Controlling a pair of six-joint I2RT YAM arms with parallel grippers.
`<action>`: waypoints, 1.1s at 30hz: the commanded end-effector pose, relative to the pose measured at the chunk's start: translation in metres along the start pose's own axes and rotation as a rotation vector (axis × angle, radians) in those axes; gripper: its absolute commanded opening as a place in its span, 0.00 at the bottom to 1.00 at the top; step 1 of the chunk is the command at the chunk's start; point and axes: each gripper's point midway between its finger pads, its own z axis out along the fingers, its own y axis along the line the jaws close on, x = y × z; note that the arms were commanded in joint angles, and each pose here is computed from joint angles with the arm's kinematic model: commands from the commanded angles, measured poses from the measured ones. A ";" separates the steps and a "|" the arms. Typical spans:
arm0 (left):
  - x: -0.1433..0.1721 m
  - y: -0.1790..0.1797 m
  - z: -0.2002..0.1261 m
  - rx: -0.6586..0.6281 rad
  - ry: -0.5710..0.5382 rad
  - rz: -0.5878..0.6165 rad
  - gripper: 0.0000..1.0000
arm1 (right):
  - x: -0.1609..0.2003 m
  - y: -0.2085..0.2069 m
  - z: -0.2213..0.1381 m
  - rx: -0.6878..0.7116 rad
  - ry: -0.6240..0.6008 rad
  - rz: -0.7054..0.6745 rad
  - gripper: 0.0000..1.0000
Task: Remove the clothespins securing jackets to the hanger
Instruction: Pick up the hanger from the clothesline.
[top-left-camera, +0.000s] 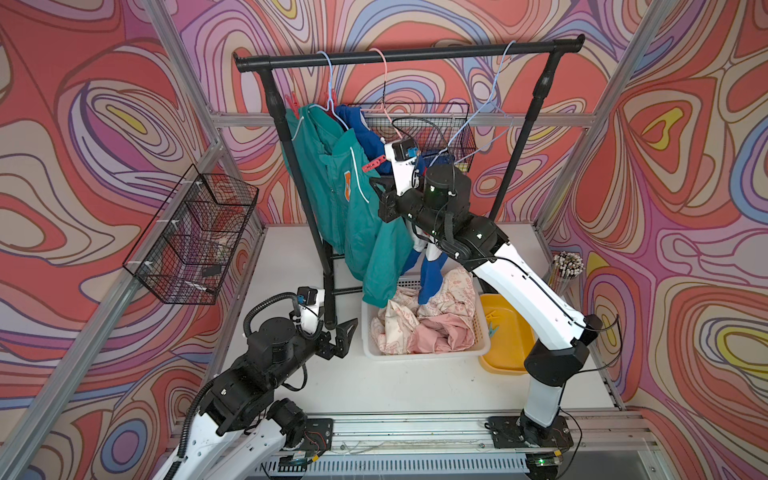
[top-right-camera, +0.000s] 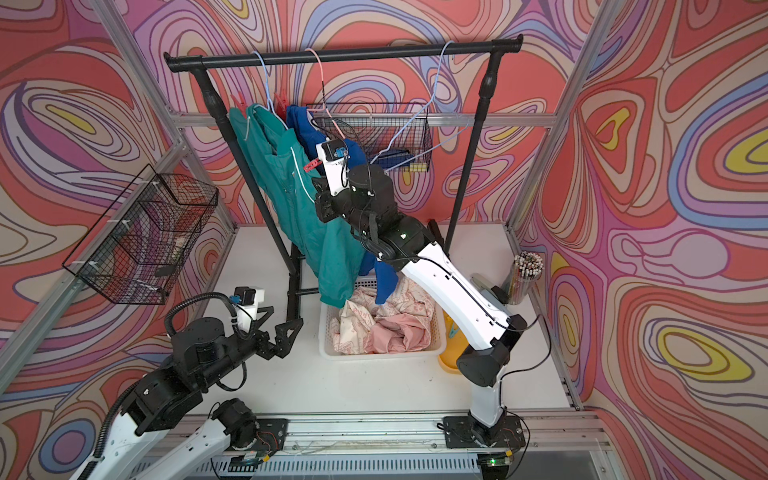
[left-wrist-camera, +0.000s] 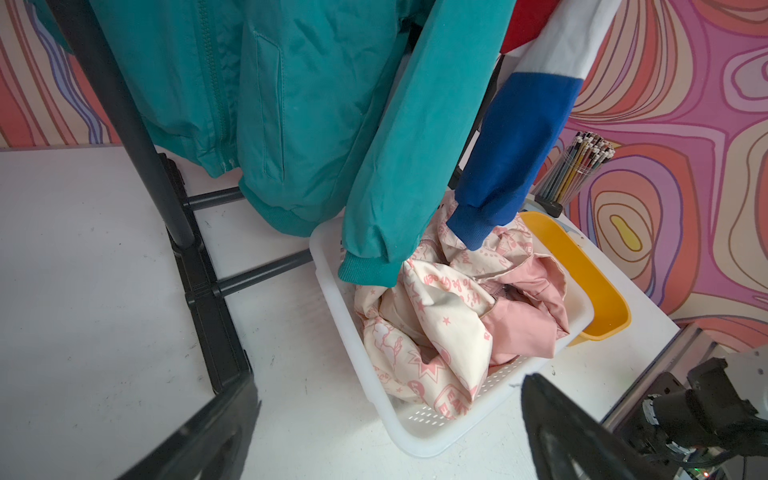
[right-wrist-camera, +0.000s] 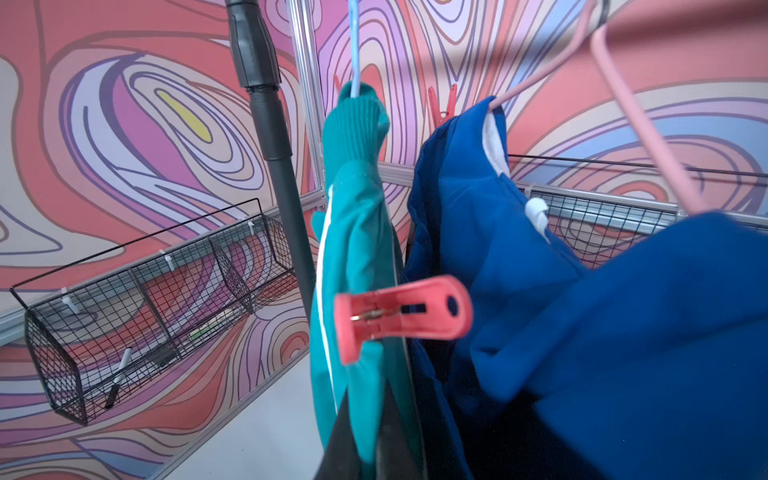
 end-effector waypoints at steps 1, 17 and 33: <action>-0.001 0.005 -0.004 -0.021 -0.013 -0.015 1.00 | -0.016 0.008 -0.003 -0.039 -0.047 -0.006 0.00; 0.004 0.009 -0.005 -0.040 -0.001 -0.047 1.00 | -0.124 -0.024 -0.068 0.135 -0.462 0.039 0.00; 0.004 0.020 0.004 -0.107 0.000 -0.036 1.00 | -0.140 -0.014 -0.126 0.044 -0.552 0.104 0.00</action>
